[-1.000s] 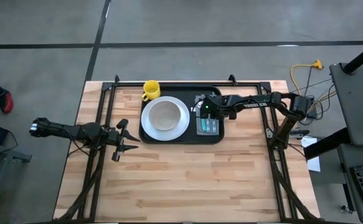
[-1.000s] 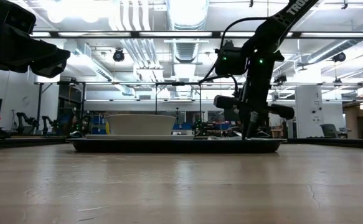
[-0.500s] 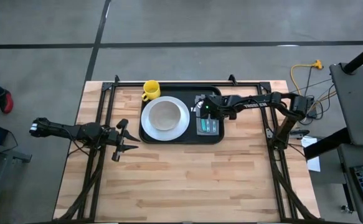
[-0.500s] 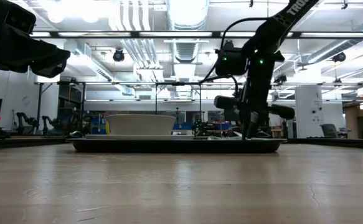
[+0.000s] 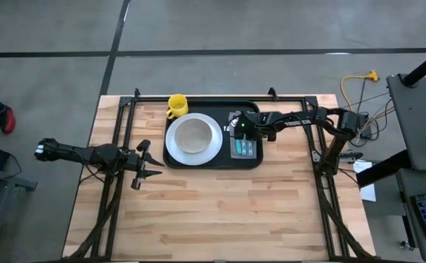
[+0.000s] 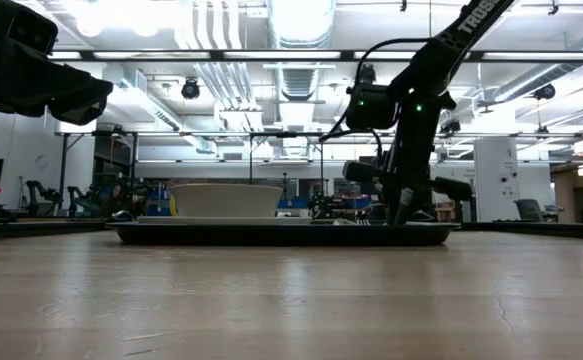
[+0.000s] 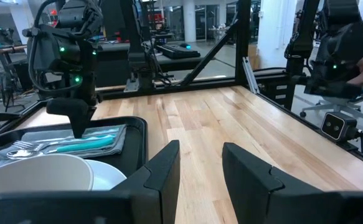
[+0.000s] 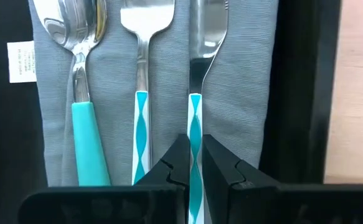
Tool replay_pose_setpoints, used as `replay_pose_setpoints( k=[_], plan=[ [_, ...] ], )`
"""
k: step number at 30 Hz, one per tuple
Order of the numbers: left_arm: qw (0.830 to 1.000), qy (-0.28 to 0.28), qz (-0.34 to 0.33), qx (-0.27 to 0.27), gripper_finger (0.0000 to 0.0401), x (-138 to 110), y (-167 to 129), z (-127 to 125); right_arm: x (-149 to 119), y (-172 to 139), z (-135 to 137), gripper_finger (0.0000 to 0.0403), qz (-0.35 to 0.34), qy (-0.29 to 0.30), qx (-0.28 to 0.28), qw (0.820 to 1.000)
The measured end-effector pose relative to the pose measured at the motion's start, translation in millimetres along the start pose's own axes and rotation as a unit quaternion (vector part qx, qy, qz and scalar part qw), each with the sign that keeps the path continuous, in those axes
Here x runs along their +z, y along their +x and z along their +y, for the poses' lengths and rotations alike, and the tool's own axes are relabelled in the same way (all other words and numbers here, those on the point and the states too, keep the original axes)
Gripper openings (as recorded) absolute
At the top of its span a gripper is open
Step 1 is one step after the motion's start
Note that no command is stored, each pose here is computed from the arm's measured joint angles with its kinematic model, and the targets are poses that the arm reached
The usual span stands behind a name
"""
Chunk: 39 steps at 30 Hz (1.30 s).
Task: Set up tray
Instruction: Put the white knife on top of the napkin beside the white fork
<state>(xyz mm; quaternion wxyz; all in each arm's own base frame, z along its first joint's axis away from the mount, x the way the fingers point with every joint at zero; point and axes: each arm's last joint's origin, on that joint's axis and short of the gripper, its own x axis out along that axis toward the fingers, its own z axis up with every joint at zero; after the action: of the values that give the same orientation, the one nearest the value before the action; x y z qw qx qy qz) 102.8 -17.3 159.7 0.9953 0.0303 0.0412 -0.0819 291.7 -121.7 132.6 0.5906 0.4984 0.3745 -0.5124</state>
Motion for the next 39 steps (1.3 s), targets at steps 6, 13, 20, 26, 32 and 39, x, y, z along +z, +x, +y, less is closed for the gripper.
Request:
replay_pose_setpoints(
  k=[6, 13, 20, 26, 32, 39],
  plan=[
    [1.000, 0.000, 0.000, 0.000, 0.0102, 0.0, 0.0, 0.0, 3.1, 7.8, 1.2, 0.0013, 0.018, 0.007, -0.006, 1.000],
    [1.000, 0.000, 0.000, 0.000, 0.0102, 0.0, 0.0, 0.0, 4.6, 1.9, 3.9, 0.0013, 0.016, -0.002, 0.007, 1.000],
    [1.000, 0.000, 0.000, 0.000, 0.0102, 0.0, 0.0, 0.0, 4.9, 1.7, 4.5, 0.0013, 0.015, -0.015, 0.008, 1.000],
    [1.000, 0.000, 0.000, 0.000, 0.0102, 0.0, 0.0, 0.0, 5.0, 1.6, 4.7, 0.0013, 0.015, -0.025, 0.009, 1.000],
    [1.000, 0.000, 0.000, 0.000, 0.0102, 0.0, 0.0, 0.0, 5.1, 1.0, 4.8, 0.0013, 0.015, -0.026, 0.010, 0.999],
    [1.000, 0.000, 0.000, 0.000, 0.0102, 0.0, 0.0, 0.0, 5.6, -3.1, 4.8, 0.0013, 0.013, -0.030, 0.016, 0.999]
  ],
)
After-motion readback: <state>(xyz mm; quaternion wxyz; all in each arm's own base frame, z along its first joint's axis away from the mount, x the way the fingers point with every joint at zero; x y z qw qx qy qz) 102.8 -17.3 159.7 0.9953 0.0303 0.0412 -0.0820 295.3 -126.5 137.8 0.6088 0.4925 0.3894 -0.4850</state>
